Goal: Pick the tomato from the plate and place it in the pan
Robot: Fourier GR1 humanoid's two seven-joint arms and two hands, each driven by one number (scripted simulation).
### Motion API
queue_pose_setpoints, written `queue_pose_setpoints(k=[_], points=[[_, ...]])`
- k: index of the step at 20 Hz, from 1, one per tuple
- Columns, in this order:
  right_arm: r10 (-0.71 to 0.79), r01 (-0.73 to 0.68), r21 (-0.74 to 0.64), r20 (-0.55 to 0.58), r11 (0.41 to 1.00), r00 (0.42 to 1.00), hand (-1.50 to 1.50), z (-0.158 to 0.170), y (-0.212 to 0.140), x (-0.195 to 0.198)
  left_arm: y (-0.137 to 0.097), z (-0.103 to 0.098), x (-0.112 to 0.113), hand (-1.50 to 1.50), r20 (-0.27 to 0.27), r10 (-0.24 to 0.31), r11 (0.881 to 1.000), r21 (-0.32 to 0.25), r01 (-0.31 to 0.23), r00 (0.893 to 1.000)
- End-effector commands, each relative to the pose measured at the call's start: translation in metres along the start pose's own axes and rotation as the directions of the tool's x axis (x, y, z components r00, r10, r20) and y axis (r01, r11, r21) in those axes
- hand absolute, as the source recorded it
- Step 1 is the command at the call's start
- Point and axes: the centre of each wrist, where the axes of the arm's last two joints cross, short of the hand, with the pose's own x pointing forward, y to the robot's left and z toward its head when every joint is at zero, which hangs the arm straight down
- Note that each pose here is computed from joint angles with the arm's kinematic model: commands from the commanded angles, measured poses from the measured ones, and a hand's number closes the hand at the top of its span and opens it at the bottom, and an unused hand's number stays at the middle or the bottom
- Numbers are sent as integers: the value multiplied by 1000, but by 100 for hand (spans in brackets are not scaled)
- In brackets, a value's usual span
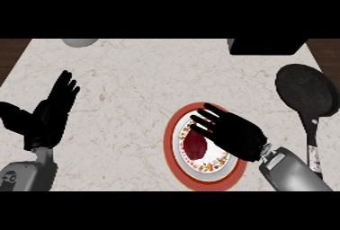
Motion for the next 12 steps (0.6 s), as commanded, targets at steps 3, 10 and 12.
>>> queue_pose_setpoints(k=[3,10,12], points=[[-8,8,27,0,1000,1000,-150,-25,1,-6,10,7,0,0,-2,-14,1000,13,14,1000],[3,-4,28,14,1000,1000,-150,-10,15,-20,-10,17,9,0,10,-2,1000,0,2,1000],[-23,23,35,7,999,1000,-150,-26,22,-19,-6,-12,8,0,8,6,1000,-3,-6,1000]])
